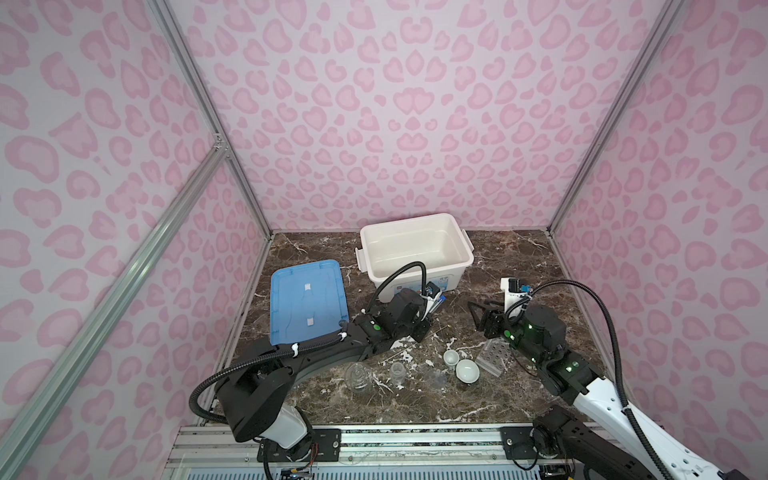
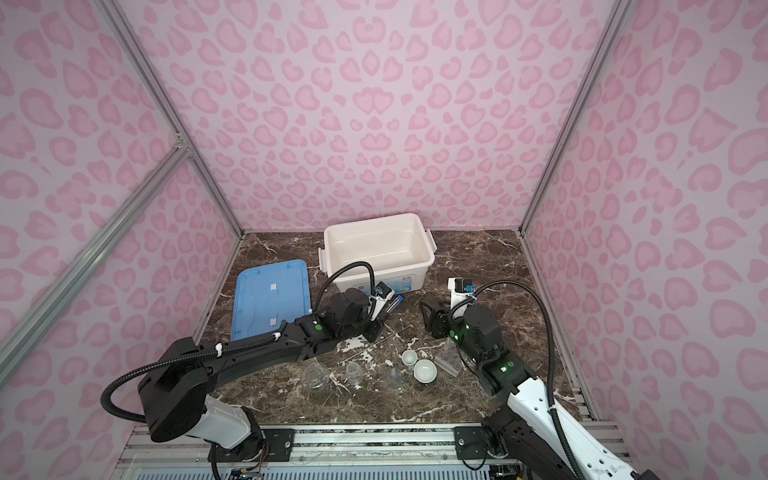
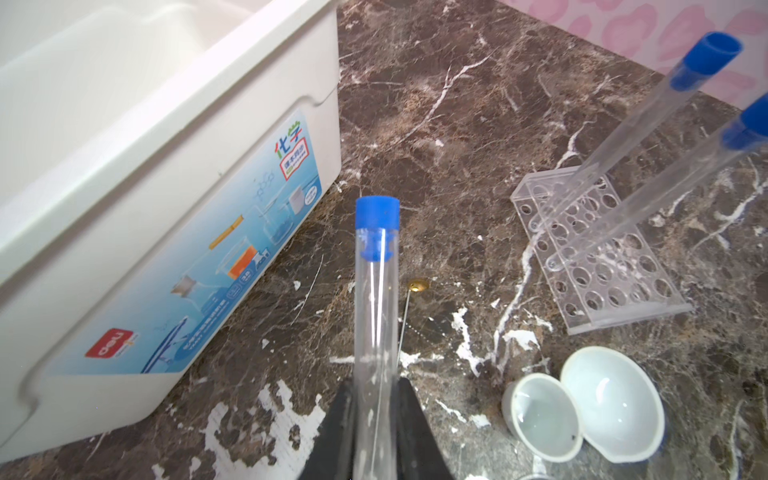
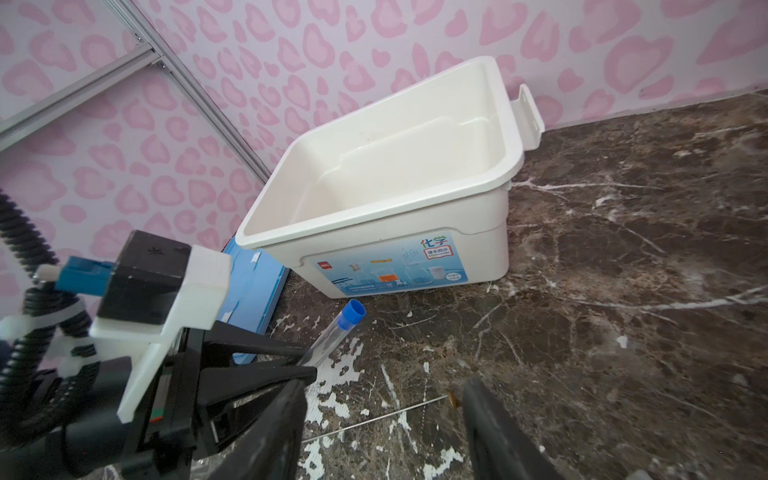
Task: Organize the chemistry lab equipment
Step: 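Lift the tube with the left gripper toward the right gripper while the right gripper approaches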
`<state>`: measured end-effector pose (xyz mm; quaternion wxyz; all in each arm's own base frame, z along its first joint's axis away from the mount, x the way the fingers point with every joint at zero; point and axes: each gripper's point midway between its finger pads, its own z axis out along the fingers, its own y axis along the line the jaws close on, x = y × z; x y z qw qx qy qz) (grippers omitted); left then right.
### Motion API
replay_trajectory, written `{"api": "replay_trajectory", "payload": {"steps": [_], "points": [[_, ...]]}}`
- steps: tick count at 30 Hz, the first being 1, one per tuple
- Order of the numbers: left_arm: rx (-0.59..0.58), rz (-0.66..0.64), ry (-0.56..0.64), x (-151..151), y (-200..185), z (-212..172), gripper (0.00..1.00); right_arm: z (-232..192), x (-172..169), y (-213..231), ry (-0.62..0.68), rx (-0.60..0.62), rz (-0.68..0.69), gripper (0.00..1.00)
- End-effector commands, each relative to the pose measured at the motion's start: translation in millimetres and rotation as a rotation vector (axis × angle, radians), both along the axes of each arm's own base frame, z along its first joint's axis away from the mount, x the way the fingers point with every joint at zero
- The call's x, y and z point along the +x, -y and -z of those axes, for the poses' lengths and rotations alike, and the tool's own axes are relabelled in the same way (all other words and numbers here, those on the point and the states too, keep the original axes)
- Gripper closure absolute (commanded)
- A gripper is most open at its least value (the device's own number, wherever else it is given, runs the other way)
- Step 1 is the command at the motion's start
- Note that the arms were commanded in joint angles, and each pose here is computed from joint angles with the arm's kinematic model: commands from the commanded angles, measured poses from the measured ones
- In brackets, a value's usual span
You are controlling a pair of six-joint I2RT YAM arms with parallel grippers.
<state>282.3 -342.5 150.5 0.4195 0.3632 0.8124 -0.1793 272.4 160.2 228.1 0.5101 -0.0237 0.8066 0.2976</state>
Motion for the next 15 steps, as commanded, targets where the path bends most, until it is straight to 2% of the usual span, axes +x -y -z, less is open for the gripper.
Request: {"api": "replay_trajectory", "payload": {"steps": [1,15], "points": [[-0.068,0.056,0.052,-3.0,11.8,-19.7,0.83,-13.6,-1.6,-15.3,0.005,0.084,-0.079,0.39],[-0.170,0.140,0.146,-17.6,30.8,-51.0,0.83,-8.7,10.1,-22.7,-0.067,0.191,-0.108,0.43]]}}
